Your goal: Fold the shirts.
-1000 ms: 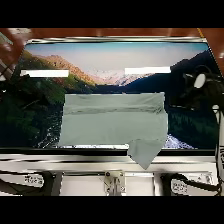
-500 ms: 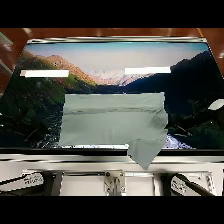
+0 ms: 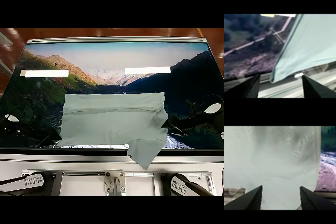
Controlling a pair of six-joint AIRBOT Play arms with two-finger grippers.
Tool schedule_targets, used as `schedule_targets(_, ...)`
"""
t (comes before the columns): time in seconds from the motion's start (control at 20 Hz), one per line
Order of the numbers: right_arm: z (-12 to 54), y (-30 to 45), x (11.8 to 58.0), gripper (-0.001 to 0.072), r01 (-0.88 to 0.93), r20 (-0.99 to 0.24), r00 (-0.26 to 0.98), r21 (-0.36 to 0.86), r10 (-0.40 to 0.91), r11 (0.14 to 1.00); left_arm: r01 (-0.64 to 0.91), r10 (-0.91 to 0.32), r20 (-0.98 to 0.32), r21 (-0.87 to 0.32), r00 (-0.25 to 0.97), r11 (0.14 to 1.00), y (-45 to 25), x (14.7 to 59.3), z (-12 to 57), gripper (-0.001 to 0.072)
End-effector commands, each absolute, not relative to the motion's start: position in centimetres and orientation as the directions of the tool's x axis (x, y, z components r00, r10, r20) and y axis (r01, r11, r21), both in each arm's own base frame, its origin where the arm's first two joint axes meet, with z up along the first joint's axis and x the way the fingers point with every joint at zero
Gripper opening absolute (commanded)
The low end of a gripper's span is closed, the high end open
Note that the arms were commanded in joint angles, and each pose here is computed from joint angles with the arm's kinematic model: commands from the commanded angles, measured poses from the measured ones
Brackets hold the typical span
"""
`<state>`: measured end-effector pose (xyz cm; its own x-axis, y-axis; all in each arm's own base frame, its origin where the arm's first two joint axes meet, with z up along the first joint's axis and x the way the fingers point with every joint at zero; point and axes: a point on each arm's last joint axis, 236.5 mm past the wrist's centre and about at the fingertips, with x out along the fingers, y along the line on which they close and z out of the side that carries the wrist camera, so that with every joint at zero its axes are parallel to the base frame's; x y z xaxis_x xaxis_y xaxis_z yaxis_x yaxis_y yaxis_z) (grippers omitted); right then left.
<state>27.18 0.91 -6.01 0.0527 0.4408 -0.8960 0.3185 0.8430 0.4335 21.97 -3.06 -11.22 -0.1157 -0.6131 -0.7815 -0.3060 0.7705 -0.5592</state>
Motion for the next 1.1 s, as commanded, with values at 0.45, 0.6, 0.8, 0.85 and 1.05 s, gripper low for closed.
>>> schedule_targets(0.45, -6.0, 1.1, 27.1, 0.0585, 0.319, -0.893, 0.050, 0.438, 0.446, 0.841, -0.280, -0.647, -0.737, -0.591, -0.195, 0.757, -7.6, 21.7, -12.4, 0.0235)
schedule_targets(0.6, -6.0, 1.0, 26.8, 0.0585, 0.318, -0.896, 0.039, 0.431, 0.443, 0.845, -0.278, -0.648, -0.736, -0.592, -0.197, 0.756, -7.6, 21.7, -12.4, 0.0034)
schedule_targets(0.8, -6.8, 0.1, 23.8, 0.0585, 0.293, -0.909, -0.078, 0.371, 0.409, 0.881, -0.278, -0.648, -0.735, -0.592, -0.197, 0.756, -7.6, 21.7, -12.4, 0.0034)
schedule_targets(0.85, -7.2, 0.2, 22.8, 0.0585, 0.299, -0.903, -0.109, 0.368, 0.415, 0.880, -0.278, -0.648, -0.735, -0.592, -0.197, 0.756, -7.6, 21.7, -12.4, 0.0034)
schedule_targets(1.05, -9.9, 1.2, 19.9, 0.0585, 0.348, -0.886, -0.157, 0.363, 0.436, 0.864, -0.278, -0.649, -0.735, -0.592, -0.197, 0.756, -7.6, 21.7, -12.4, 0.0035)
